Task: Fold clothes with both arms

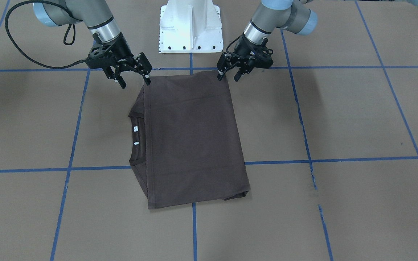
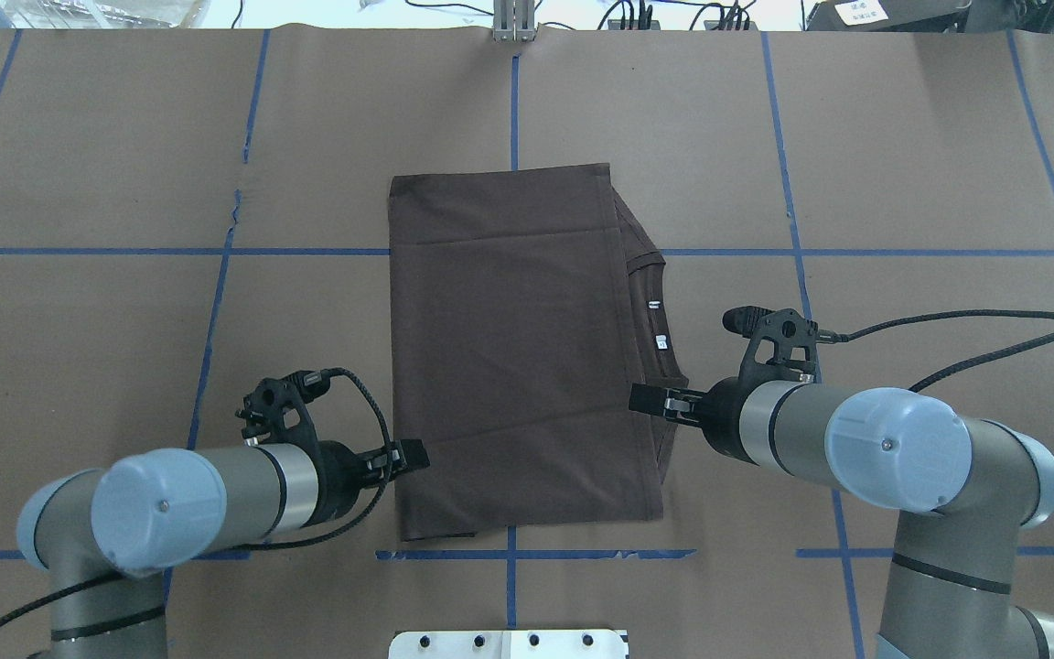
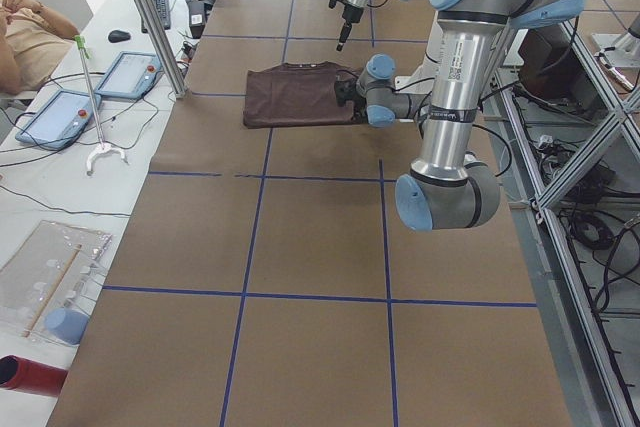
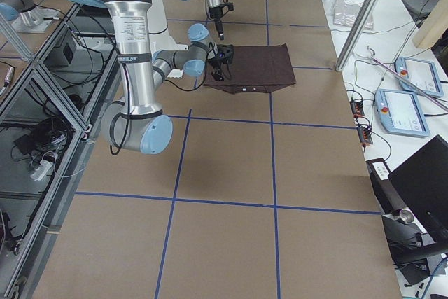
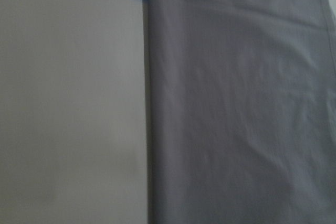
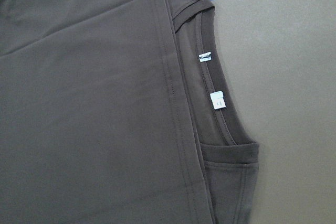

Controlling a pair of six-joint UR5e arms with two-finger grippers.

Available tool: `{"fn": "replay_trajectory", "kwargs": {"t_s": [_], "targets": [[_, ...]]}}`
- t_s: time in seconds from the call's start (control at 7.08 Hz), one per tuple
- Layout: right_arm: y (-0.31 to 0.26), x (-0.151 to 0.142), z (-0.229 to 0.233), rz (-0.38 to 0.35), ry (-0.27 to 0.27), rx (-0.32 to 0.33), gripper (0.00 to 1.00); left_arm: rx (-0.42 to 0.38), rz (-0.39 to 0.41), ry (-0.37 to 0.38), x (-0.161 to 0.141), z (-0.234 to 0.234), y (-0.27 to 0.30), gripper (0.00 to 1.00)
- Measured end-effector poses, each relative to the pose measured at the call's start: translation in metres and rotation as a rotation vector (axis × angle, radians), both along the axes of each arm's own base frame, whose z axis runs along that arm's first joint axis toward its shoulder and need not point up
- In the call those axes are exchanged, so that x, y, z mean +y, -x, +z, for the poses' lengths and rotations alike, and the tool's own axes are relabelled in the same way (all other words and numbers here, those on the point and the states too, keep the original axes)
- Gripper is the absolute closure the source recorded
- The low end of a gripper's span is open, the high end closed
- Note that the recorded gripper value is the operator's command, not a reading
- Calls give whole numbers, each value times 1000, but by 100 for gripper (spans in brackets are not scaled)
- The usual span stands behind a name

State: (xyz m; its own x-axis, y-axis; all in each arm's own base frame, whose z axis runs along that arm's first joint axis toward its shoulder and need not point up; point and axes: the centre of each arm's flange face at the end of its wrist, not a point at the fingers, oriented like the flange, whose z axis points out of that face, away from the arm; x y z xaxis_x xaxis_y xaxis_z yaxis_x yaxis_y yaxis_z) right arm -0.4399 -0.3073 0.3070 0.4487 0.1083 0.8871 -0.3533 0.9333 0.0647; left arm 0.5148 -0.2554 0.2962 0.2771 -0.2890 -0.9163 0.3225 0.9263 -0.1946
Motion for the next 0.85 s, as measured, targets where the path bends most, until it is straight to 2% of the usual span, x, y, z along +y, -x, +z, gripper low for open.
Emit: {"fn": "replay_trajectory", "kwargs": {"t_s": [0.28, 0.85], "targets": [[1, 0, 0, 5, -1, 0, 0, 15, -54, 95, 33, 3, -19, 51], [1, -1, -2, 8, -3, -3, 0, 2, -59, 119, 44, 13, -25, 51]]}}
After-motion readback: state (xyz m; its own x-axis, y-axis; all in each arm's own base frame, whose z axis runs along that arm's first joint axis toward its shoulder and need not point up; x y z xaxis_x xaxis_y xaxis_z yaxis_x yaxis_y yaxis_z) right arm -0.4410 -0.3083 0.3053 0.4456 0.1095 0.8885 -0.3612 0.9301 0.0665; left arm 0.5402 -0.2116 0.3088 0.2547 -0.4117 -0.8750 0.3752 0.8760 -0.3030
